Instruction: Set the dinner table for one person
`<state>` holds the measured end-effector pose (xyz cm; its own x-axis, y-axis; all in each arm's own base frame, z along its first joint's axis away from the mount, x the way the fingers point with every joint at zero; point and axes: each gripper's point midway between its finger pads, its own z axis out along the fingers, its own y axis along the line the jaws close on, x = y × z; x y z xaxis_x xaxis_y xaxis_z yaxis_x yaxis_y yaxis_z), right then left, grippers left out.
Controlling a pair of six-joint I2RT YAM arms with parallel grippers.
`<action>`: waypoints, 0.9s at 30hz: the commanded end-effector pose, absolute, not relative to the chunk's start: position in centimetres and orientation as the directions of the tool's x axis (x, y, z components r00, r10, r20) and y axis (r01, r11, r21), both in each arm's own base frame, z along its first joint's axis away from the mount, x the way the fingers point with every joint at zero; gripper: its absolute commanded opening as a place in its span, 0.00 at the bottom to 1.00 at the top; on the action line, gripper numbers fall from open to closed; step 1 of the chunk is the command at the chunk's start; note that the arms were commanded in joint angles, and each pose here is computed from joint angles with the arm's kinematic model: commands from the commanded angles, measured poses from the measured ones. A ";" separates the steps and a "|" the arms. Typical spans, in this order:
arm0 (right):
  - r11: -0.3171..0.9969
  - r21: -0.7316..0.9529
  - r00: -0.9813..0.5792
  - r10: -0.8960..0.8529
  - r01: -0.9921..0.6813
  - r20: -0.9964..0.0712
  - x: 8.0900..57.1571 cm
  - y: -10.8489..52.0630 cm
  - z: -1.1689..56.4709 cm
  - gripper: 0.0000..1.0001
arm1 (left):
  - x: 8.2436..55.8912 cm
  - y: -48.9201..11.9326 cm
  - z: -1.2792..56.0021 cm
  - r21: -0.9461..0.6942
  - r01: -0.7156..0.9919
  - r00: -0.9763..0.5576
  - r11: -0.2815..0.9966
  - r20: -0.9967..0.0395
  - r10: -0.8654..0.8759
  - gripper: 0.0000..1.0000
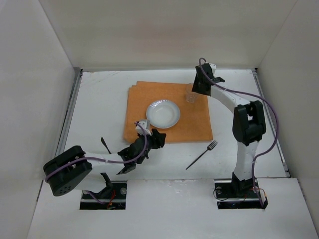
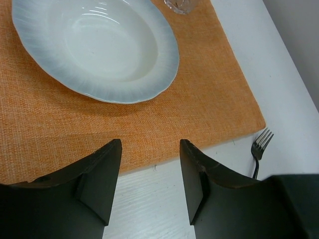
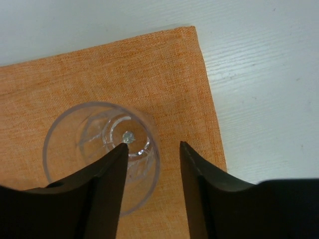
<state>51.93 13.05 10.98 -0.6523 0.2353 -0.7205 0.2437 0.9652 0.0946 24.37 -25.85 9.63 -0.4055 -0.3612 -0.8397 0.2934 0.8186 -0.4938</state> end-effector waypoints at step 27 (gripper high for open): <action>0.714 0.645 -0.061 0.682 0.271 -0.729 37.2 0.8 19.5 0.27 | 12.3 -43.3 7.5 0.022 0.806 -0.263 0.591 -0.882 0.391 0.43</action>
